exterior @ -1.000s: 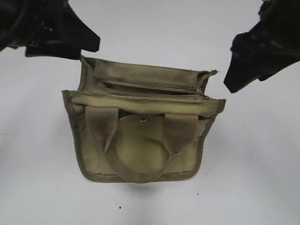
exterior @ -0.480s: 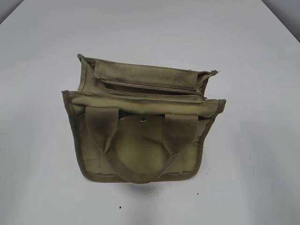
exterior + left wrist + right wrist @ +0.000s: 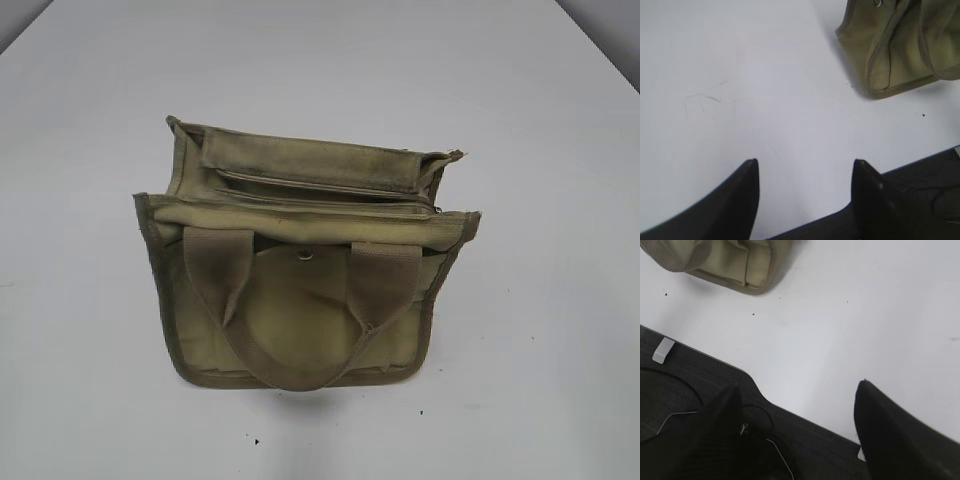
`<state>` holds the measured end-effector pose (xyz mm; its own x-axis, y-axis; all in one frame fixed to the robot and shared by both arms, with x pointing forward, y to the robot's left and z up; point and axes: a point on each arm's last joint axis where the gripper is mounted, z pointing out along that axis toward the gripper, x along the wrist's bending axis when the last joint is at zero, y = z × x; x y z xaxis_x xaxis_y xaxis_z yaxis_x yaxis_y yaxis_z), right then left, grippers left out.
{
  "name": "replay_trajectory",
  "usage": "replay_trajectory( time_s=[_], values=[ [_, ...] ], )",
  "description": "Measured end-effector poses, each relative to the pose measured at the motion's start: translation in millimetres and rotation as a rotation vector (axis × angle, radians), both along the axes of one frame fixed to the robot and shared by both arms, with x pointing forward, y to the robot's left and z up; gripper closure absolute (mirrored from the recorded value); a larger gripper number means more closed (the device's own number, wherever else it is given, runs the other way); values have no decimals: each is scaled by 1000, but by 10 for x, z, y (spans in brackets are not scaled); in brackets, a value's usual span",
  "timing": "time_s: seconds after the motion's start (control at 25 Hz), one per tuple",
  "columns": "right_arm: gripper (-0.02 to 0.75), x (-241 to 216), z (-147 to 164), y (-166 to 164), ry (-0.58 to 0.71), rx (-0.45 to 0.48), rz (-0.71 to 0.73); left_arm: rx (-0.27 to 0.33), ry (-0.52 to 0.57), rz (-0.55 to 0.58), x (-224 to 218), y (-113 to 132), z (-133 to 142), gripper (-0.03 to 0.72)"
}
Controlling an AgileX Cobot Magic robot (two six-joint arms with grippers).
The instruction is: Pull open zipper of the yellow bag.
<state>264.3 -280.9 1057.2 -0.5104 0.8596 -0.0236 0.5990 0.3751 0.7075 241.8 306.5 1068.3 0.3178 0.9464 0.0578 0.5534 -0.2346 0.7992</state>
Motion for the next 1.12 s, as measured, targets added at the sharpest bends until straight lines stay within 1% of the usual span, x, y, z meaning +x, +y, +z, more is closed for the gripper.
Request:
replay_trajectory(
  time_s=[0.08, 0.16, 0.24, 0.4, 0.6, 1.12],
  values=[
    [197, -39, -55, -18, -33, 16, -1, -20, -53, 0, -105, 40, -68, 235],
    [197, -56, -119, -26, -49, 22, -2, -38, -102, 0, -178, 67, -80, 235],
    [197, -59, -135, -26, -51, 22, 2, -47, -116, -3, -179, 63, -75, 235],
    [197, -56, -132, -25, -56, 22, 3, -104, -146, -35, -98, -16, -84, 235],
    [197, -56, -132, -25, -56, 23, 3, -109, -136, -40, -70, -35, -114, 236],
    [197, -57, -132, -24, -56, 23, 5, -111, -139, -40, -66, -36, -110, 288]
  ],
)
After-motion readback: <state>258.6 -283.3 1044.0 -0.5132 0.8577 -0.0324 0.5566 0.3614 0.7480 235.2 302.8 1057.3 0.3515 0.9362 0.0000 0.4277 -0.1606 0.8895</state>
